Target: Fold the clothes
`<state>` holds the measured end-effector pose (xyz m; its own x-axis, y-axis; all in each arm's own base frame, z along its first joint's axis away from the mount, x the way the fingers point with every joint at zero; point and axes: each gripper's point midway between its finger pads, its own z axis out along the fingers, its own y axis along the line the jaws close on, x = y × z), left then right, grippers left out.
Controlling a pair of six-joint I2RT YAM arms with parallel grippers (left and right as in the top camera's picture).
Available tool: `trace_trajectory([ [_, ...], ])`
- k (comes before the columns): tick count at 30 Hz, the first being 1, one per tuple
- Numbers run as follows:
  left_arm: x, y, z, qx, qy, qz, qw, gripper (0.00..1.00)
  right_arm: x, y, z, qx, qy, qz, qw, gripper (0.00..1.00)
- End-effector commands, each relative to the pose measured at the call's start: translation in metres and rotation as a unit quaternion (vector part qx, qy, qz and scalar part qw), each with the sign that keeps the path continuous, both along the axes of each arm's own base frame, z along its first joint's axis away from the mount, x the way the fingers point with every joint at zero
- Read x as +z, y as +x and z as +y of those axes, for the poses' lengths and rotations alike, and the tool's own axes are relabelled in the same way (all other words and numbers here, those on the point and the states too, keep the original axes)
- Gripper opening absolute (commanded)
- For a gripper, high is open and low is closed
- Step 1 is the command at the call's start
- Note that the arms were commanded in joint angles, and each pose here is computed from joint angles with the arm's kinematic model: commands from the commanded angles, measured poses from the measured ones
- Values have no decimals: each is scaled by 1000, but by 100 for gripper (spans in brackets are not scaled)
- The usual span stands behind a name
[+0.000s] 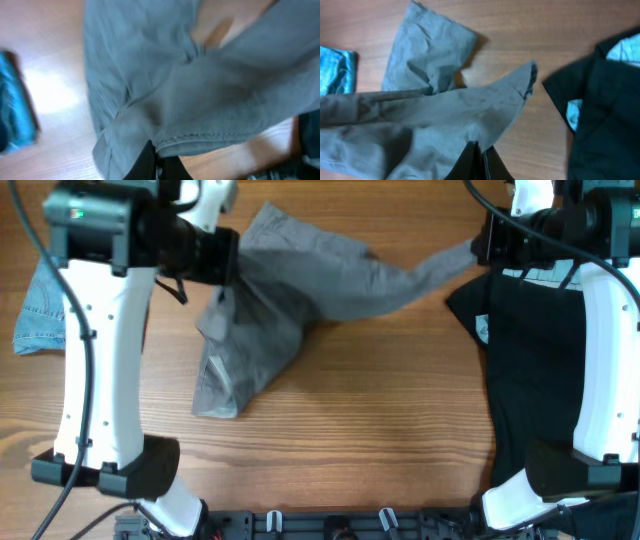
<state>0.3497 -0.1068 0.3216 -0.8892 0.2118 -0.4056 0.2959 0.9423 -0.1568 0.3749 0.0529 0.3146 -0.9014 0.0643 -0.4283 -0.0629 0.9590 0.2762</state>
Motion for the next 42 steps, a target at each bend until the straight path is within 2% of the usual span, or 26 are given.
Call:
trace_trajectory([
  [1,-32,-57,-18,7,-13,91,996,4,-10,-17,-19,-19,-59,34,998,4],
  [3,-66,-94,-31,-6,-9,166,986,4,-19,-18,-31,-63,-76,53,994,5],
  [4,-94,-124,-38,-2,11,225,974,6,-27,-19,-41,-109,-90,71,987,7],
  [6,-126,-150,-56,-10,25,271,962,9,-36,-14,-61,-155,-131,79,976,8],
  [10,-175,-197,-118,-63,-11,324,944,13,-39,3,-89,-203,-163,59,964,9],
  [11,-187,-210,-131,-75,-4,327,942,20,-37,12,-94,-206,-162,44,964,9],
  [12,-191,-214,-135,-80,0,327,942,34,-35,20,-96,-211,-161,29,964,9],
  [14,-194,-214,-135,-72,13,321,944,48,-30,31,-98,-209,-164,4,964,9],
  [15,-195,-210,-131,-62,17,319,946,62,-27,34,-99,-207,-169,-5,964,9],
  [16,-195,-206,-126,-50,21,319,946,88,-26,36,-100,-210,-171,-8,963,16],
  [17,-196,-201,-118,-36,29,317,947,97,-26,37,-102,-212,-175,-11,961,33],
  [19,-200,-178,-90,14,53,303,951,100,-24,37,-108,-220,-189,-14,957,69],
  [20,-203,-160,-71,48,67,283,956,100,-24,37,-108,-220,-189,-14,957,74],
  [21,-205,-145,-59,72,73,266,958,100,-24,37,-108,-220,-189,-15,957,79],
  [23,-210,-118,-42,109,51,244,962,98,-23,38,-108,-221,-188,-18,957,81],
  [24,-218,-112,-35,122,46,241,962,72,-23,38,-108,-222,-187,-18,957,82],
  [25,-236,-108,-25,140,39,241,960,34,-23,38,-107,-221,-187,-17,957,82],
  [26,-252,-105,-22,149,25,237,960,8,-24,38,-104,-217,-179,-16,959,82],
  [27,-273,-100,-18,161,4,228,960,4,-24,40,-100,-212,-167,-17,963,82],
  [31,-329,-105,18,222,0,245,944,4,-25,42,-90,-199,-142,-17,970,82],
  [34,-361,-106,82,362,23,281,888,4,-28,41,-63,-132,-92,-10,987,81],
  [36,-368,-96,115,409,12,266,873,4,-31,38,-57,-119,-82,-2,990,81],
  [39,-341,-36,167,433,-23,179,883,4,-50,30,-57,-117,-85,44,988,81],
  [42,-289,34,177,390,-29,81,917,4,-84,32,-57,-124,-86,105,983,79],
])
